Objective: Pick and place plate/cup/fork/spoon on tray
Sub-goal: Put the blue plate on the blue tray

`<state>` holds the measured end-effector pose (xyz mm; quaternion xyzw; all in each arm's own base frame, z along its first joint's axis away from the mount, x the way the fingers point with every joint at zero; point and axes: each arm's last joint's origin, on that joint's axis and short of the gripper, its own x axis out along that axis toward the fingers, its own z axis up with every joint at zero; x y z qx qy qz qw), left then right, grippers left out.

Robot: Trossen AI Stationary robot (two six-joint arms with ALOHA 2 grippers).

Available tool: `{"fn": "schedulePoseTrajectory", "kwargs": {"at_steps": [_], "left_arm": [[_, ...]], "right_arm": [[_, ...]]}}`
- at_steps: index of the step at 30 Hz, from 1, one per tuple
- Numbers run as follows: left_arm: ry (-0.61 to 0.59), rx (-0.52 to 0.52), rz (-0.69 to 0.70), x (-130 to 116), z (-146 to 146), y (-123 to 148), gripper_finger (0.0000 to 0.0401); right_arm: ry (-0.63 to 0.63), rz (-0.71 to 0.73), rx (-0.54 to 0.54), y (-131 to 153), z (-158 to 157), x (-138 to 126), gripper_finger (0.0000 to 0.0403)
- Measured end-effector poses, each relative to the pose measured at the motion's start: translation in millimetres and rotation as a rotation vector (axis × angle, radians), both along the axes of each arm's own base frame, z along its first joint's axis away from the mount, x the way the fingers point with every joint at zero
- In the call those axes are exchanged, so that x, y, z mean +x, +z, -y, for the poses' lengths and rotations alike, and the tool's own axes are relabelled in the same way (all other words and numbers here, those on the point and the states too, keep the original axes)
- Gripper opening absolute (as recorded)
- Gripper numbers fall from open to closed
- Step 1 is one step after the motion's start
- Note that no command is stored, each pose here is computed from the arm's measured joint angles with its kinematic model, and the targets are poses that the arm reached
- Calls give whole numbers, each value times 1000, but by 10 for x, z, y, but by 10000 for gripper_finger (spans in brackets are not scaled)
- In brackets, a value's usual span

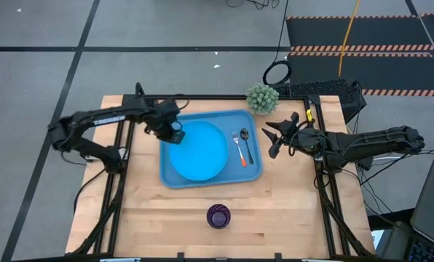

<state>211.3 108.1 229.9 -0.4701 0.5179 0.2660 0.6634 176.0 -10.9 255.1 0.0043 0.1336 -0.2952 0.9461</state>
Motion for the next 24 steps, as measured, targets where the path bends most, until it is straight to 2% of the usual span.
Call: {"fn": "schedulePoseTrajectory", "kwargs": {"at_steps": [5,10,14,20,24], "left_arm": [[-28,14,-24,251,-233,-46,6],[-67,15,-55,397,-402,-130,6],[-100,-19,-147,395,-461,-288,6],[-122,-21,-151,440,-575,-457,13],[-140,12,-123,456,-624,-467,28]], "right_arm": [[9,-17,-26,1,0,1,130],[9,-17,-27,1,0,1,130],[9,-28,-27,-7,0,-3,130],[10,-29,-27,-8,0,-3,130],[10,-28,-29,-6,0,-3,130]]}}
